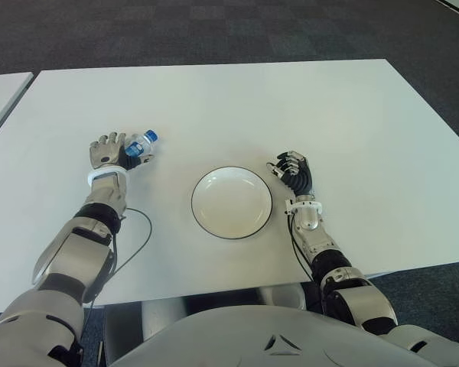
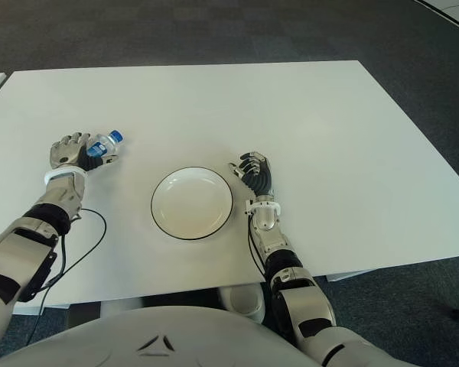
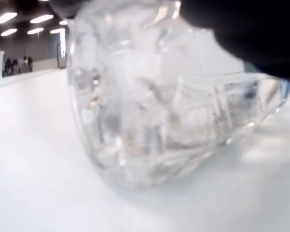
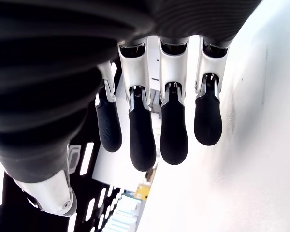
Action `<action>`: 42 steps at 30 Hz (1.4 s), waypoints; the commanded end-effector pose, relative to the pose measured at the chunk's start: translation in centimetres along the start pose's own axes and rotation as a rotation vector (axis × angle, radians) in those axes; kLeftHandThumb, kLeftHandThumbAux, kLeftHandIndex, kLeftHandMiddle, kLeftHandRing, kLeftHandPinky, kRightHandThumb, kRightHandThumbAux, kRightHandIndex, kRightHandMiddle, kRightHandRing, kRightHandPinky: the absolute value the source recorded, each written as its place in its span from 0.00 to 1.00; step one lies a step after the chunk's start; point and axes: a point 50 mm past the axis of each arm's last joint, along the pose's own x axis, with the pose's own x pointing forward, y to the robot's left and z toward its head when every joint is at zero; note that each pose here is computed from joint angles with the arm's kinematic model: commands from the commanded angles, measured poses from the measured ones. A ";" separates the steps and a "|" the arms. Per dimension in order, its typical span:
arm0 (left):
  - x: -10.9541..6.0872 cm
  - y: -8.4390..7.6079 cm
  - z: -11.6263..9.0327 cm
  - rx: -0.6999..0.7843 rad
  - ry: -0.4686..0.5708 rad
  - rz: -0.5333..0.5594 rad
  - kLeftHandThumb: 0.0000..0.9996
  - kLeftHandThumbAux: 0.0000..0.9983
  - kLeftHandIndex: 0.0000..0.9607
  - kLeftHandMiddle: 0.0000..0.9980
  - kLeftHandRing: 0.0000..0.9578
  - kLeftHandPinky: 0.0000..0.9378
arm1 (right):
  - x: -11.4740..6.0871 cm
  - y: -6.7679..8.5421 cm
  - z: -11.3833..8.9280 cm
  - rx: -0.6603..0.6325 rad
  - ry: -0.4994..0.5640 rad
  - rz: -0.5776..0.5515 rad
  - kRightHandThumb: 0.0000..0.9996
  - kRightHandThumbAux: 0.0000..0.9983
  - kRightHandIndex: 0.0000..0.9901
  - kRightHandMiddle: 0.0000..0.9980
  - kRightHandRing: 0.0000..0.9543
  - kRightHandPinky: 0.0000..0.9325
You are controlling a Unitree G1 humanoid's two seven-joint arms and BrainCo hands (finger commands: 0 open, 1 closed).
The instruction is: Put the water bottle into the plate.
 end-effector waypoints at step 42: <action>-4.2 -7.4 -1.6 -0.423 0.114 -0.072 0.85 0.67 0.42 0.54 0.89 0.93 | -0.3 0.1 -0.3 0.017 0.020 -0.002 0.71 0.73 0.44 0.61 0.65 0.67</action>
